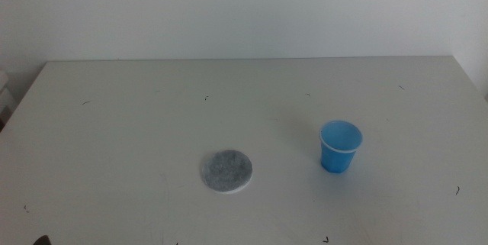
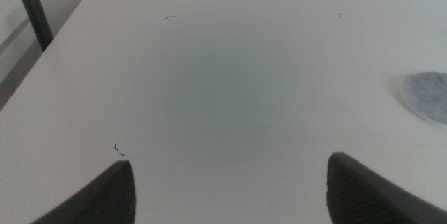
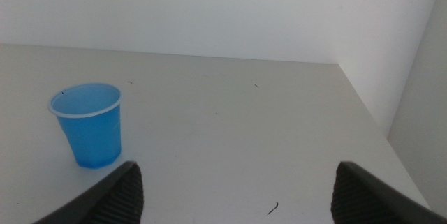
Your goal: Place an empty cup on a cup mat.
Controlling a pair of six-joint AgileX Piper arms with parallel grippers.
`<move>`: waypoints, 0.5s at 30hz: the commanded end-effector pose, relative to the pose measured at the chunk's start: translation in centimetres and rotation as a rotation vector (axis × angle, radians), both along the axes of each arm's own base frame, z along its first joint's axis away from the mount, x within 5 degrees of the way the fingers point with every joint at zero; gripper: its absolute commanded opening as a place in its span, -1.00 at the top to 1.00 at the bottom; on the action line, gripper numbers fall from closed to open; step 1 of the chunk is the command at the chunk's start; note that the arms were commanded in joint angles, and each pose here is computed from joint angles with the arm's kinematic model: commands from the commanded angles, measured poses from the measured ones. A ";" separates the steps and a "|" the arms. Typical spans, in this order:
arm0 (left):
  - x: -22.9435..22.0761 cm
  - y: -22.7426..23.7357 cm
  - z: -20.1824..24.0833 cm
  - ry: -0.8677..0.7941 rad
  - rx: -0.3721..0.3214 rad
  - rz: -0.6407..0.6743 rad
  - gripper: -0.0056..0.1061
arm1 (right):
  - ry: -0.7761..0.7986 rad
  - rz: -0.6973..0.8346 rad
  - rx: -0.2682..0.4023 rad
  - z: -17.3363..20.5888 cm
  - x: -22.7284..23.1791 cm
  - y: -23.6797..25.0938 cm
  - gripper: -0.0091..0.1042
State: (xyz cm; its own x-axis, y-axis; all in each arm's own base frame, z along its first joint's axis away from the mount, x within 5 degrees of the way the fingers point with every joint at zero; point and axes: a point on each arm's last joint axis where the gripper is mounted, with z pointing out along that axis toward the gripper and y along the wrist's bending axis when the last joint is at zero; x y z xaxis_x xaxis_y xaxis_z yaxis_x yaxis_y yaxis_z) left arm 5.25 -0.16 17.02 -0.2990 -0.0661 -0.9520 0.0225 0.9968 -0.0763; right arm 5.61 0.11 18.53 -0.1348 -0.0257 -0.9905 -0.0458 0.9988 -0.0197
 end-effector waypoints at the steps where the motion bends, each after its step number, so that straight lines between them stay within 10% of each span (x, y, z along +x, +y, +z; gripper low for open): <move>1: 0.1 0.0 0.8 -0.076 -0.015 0.000 -0.98 | -0.107 0.016 -0.009 1.1 -0.2 0.1 -0.74; 15: 0.1 0.0 0.8 -0.076 -0.015 0.000 -0.98 | -0.143 0.013 0.061 8.9 1.0 0.2 -0.74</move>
